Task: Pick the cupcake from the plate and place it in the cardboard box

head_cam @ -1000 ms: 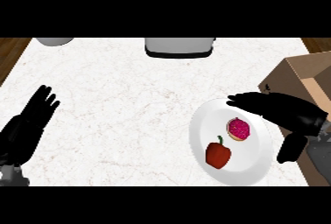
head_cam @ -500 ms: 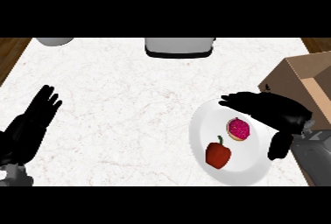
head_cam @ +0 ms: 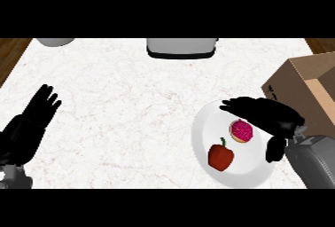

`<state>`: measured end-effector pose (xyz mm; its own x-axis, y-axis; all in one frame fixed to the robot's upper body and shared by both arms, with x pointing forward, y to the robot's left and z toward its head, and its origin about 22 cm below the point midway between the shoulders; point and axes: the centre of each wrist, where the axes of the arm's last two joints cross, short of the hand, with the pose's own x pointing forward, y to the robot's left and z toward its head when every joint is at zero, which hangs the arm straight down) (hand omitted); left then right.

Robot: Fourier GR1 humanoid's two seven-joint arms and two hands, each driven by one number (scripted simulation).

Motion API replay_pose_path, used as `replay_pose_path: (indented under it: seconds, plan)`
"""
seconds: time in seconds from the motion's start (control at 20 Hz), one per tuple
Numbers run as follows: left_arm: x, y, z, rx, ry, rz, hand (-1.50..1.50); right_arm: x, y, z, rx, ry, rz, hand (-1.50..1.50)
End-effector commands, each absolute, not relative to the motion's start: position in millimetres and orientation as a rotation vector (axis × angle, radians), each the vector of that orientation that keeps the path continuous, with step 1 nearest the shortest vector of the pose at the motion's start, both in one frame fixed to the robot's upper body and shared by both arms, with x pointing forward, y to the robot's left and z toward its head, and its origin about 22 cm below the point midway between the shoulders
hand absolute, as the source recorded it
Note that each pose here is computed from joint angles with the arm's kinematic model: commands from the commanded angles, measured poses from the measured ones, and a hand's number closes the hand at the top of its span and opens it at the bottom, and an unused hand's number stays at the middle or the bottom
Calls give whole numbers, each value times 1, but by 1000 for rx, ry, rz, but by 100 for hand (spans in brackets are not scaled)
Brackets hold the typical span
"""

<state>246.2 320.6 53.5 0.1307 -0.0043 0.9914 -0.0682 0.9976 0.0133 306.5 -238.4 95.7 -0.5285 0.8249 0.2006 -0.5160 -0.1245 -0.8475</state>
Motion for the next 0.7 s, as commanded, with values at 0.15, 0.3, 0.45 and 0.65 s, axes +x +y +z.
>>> replay_pose_path:
  seconds: [0.15,0.3,0.45,0.65]
  plan:
    - [252,319,51,42,-1431,46,0,312,-232,94,-399,-1122,1835,-150]
    - [245,347,57,64,-1465,61,0,288,-214,65,-403,-1107,1867,-150]
    - [244,315,49,70,-1435,52,0,300,-230,56,-422,-1086,1863,-150]
    - [242,323,59,70,-1437,38,0,314,-227,66,-420,-1076,1857,-150]
